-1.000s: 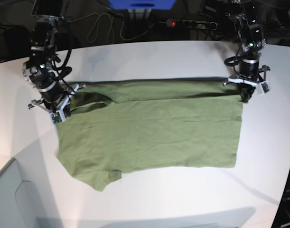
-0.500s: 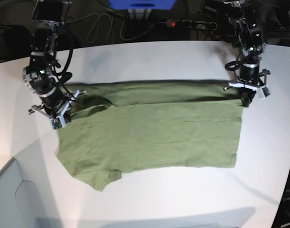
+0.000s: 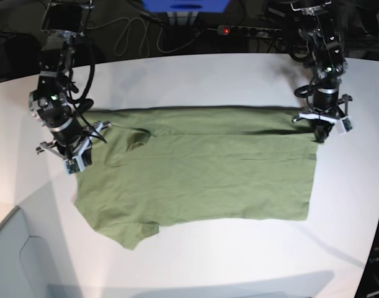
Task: Fold the T-shirt properly
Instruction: 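Lower the shoulders and fold the collar edge over onto the shirt, then drag the shirt toward the robot with both grippers, then release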
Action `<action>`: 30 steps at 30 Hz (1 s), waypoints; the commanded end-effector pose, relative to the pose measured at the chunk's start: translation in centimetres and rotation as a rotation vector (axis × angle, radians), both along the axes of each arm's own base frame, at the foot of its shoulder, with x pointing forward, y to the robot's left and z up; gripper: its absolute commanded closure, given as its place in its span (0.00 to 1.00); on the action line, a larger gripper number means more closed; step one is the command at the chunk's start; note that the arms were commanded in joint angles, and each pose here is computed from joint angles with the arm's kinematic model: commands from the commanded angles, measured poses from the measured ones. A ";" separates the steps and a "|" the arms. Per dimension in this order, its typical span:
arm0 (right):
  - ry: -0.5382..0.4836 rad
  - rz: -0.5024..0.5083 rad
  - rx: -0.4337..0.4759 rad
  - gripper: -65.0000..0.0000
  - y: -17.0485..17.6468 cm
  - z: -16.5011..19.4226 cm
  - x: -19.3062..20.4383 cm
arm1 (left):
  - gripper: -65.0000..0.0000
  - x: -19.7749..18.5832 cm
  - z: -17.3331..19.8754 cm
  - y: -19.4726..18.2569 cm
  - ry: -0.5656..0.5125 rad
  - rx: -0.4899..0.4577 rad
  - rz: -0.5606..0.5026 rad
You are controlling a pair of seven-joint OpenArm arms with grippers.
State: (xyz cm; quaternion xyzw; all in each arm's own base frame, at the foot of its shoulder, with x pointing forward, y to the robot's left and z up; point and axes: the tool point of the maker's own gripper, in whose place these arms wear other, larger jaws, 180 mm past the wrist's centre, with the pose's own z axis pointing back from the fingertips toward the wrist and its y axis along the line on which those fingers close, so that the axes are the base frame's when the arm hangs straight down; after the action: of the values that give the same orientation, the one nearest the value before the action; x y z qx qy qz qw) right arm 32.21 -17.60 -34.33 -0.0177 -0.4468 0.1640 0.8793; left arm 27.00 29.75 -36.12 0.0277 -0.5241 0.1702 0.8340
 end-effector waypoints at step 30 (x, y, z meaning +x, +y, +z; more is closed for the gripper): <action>0.023 -0.001 -0.029 1.00 -1.4 -0.8 -2.2 | 0.48 -3.3 -0.1 3.1 0.049 -0.005 0.106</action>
State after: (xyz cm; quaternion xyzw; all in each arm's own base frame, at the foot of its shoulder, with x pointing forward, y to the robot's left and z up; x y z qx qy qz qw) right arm 29.24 -18.95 -36.45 -0.0264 -0.4123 0.1655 0.8955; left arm 23.21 32.29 -37.46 0.0506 -0.4824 0.2204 0.8462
